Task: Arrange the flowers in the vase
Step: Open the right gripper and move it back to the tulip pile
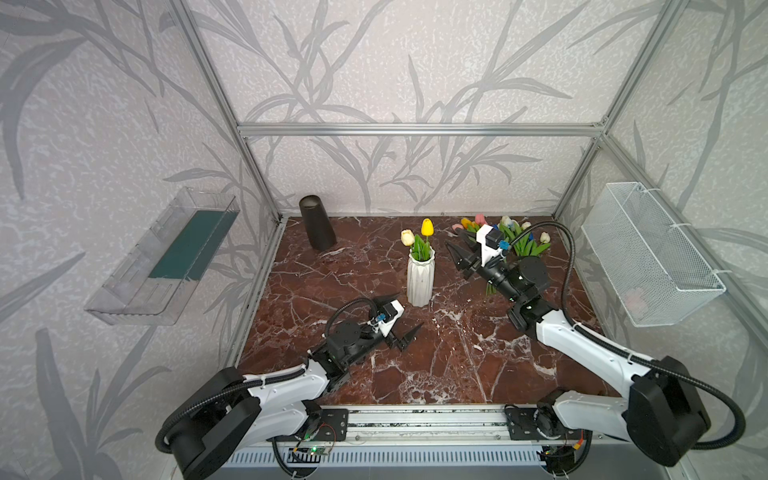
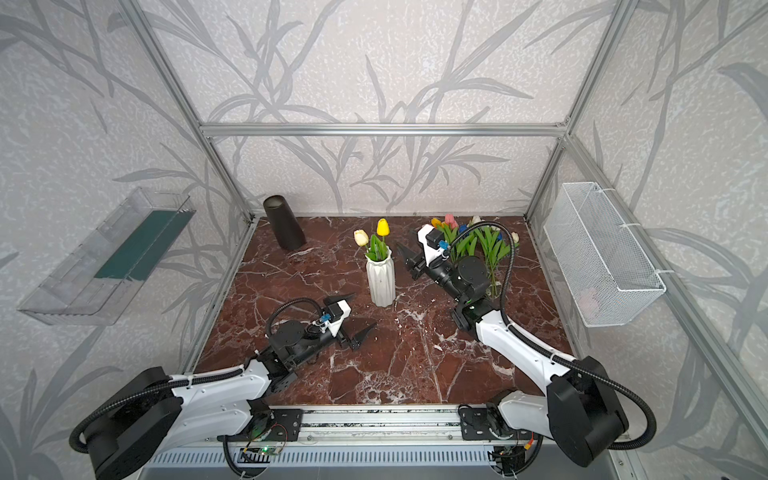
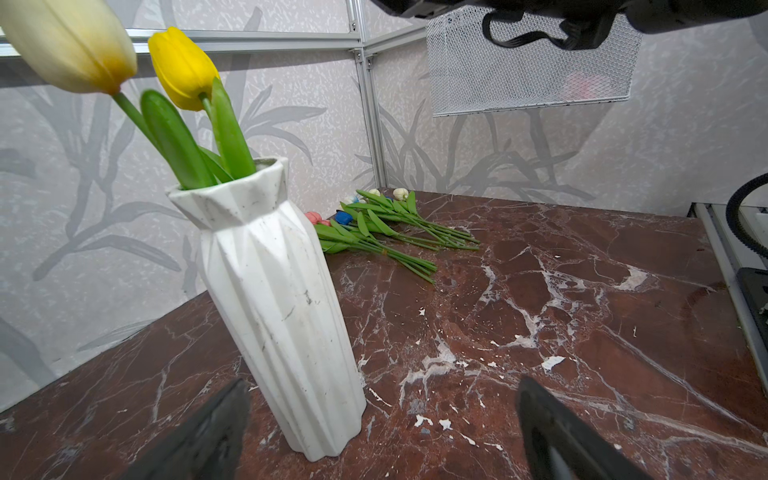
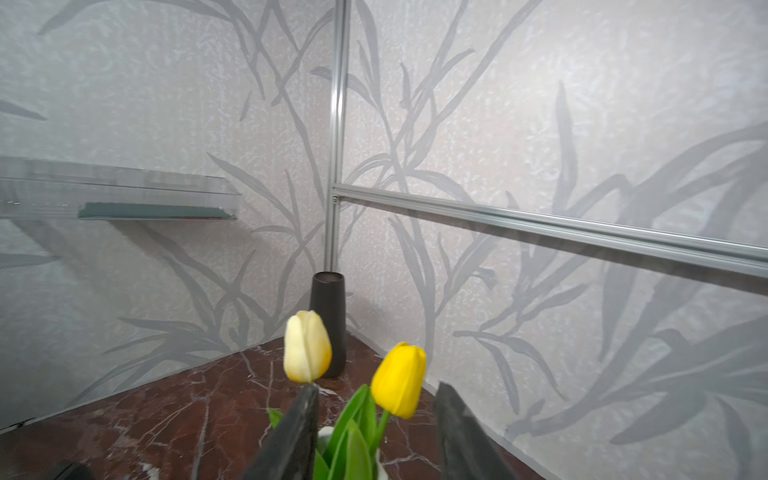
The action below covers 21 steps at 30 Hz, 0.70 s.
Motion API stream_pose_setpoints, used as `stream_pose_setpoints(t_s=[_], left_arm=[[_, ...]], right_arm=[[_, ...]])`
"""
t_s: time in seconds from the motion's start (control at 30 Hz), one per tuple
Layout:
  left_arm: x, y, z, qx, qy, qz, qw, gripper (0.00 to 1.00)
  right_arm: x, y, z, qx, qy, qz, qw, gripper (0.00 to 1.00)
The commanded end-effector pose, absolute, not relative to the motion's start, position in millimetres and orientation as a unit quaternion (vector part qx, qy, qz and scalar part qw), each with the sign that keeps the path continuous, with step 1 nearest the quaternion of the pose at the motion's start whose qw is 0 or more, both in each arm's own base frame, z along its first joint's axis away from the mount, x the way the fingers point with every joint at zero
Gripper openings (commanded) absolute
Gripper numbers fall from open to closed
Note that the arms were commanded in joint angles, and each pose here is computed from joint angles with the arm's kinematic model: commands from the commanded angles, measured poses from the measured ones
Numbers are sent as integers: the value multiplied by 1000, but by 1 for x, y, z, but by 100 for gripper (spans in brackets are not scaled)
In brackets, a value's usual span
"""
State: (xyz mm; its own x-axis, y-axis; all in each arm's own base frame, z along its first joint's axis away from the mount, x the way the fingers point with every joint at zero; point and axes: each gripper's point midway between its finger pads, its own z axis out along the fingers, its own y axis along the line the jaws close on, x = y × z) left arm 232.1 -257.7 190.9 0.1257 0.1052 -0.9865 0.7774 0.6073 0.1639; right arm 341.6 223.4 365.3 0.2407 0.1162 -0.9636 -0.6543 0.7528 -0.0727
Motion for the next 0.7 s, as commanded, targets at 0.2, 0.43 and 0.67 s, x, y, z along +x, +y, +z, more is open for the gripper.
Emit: stream_pose_setpoints(t_s=[0.2,0.43,0.67], left_arm=[[230,-259,189,369,607,-254,656,99],[231,-259,187,370,609,-252,655,99],[232,-260,185,373,610,-249,653,99]], right_arm=[[433,66,267,31,813,72,576,31],[459,31,177,86,913,58,395,25],[479,56,115,58,953,110,278,24]])
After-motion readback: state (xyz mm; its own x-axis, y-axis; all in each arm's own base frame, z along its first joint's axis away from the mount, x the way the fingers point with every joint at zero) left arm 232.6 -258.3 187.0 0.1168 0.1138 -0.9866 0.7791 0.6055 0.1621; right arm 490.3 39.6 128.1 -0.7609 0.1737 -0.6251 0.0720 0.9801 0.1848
